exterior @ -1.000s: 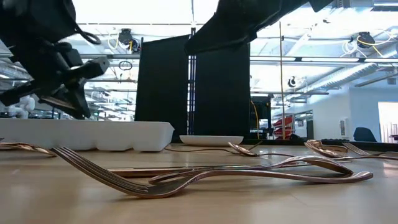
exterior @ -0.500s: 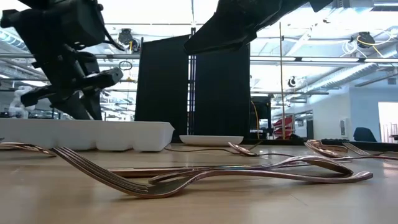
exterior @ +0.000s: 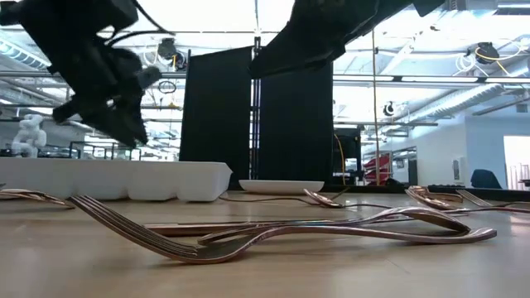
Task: Sort silverware
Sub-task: Put the knife on the silverware tray
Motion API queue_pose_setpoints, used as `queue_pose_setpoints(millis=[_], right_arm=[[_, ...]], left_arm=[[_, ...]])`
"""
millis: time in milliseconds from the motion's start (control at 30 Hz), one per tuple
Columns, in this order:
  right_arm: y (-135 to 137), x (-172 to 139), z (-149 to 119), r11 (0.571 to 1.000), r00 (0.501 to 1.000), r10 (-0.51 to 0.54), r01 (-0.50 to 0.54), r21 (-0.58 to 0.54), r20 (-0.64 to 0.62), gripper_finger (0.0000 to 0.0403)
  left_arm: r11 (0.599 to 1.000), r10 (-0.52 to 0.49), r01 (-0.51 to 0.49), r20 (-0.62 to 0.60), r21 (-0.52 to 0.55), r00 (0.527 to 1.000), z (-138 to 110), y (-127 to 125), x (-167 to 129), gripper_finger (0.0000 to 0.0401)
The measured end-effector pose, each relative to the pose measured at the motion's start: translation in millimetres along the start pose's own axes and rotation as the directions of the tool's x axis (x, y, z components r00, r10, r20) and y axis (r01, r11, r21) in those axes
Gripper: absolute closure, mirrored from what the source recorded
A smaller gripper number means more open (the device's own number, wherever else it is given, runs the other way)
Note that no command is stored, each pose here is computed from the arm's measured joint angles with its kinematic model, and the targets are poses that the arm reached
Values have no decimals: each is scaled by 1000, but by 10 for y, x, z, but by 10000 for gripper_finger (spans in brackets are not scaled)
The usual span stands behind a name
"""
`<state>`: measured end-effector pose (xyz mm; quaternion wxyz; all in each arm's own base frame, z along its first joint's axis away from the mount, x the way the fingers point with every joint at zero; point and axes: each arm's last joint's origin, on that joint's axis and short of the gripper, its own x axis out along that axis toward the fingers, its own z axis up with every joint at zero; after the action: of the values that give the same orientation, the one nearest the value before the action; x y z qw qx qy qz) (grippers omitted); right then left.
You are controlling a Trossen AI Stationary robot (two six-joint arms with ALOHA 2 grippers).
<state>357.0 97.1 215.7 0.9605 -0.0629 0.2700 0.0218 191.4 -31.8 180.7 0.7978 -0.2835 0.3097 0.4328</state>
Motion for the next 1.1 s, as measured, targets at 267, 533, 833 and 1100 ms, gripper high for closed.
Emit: queue_pose_setpoints(millis=[267, 533, 833, 1100], right_arm=[[57, -19, -127, 993, 990, 54, -40, 107, -129, 300], [218, -82, -256, 947, 937, 233, -157, 279, -262, 300], [476, -173, -300, 906, 878, 373, -275, 322, -300, 300], [530, -150, -252, 942, 925, 305, -257, 214, -229, 300]], left_arm=[[877, -358, 296, 102, 378, 928, -81, -413, -204, 278], [675, -494, 334, 66, 657, 867, -258, -630, -235, 279], [557, -695, 541, -4, 630, 719, -441, -976, -67, 279], [401, -811, 667, -96, 628, 577, -650, -1250, 103, 279]])
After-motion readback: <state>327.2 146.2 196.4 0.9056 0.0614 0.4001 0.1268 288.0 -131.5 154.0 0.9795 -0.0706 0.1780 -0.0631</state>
